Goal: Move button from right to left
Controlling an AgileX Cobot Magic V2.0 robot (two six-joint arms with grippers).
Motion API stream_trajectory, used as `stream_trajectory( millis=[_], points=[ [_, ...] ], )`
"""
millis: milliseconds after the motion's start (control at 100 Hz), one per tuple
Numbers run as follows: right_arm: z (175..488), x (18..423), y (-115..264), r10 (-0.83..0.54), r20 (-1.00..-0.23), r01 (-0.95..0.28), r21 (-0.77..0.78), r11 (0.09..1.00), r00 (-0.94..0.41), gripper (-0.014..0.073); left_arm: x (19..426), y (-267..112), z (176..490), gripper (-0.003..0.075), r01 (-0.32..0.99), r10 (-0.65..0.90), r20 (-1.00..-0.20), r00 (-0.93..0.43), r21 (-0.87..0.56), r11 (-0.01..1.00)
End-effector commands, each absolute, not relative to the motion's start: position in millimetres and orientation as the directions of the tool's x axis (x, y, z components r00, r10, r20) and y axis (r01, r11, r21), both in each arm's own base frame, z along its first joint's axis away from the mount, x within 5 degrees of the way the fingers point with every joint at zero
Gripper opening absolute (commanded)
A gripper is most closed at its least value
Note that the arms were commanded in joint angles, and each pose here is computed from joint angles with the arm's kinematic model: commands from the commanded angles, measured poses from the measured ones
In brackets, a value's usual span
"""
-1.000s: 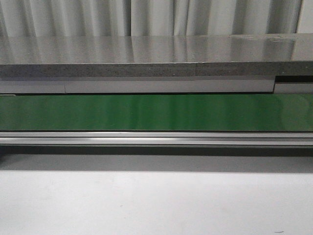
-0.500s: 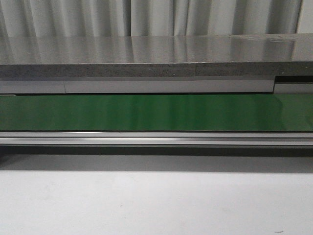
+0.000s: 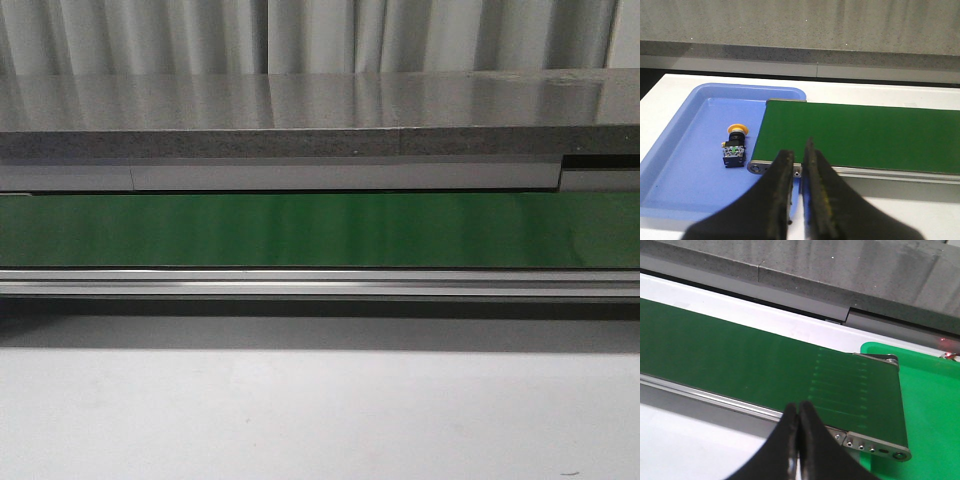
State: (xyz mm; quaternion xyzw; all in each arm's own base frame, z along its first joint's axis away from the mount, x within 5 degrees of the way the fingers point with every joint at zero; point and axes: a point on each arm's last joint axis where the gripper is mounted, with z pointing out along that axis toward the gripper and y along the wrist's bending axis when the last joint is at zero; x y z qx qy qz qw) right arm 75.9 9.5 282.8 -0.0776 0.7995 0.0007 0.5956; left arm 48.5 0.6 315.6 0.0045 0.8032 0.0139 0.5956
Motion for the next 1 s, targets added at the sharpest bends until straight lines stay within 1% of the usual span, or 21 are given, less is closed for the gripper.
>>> stream_trajectory(
  millis=[0,80,780,910,990],
  points=[
    [297.0,77.6,7.9,-0.109,-0.974,-0.096,-0.091,0.991,-0.197,-0.0068,49.6,-0.4,328.7,0.0005,-0.001,0.012,-0.977,-0.211,0.013,1.000],
    [297.0,77.6,7.9,-0.109,-0.974,-0.096,-0.091,0.991,-0.197,-0.0068,49.4,-0.8,326.6,0.0005,0.003,0.006,-0.973,-0.229,0.005,1.000],
    [297.0,77.6,7.9,-0.109,-0.974,-0.096,-0.091,0.991,-0.197,-0.0068,49.5,-0.8,327.1,0.0005,0.002,0.006,-0.974,-0.224,0.006,1.000],
    [297.0,77.6,7.9,-0.109,-0.974,-0.096,-0.091,0.991,-0.197,-0.0068,52.6,0.0,327.7,0.0005,-0.007,0.012,-0.993,-0.116,0.013,1.000],
    [297.0,77.6,7.9,-0.109,-0.974,-0.096,-0.091,0.991,-0.197,-0.0068,53.9,0.1,320.8,0.0005,-0.008,0.012,-0.998,-0.058,0.013,1.000]
  ],
)
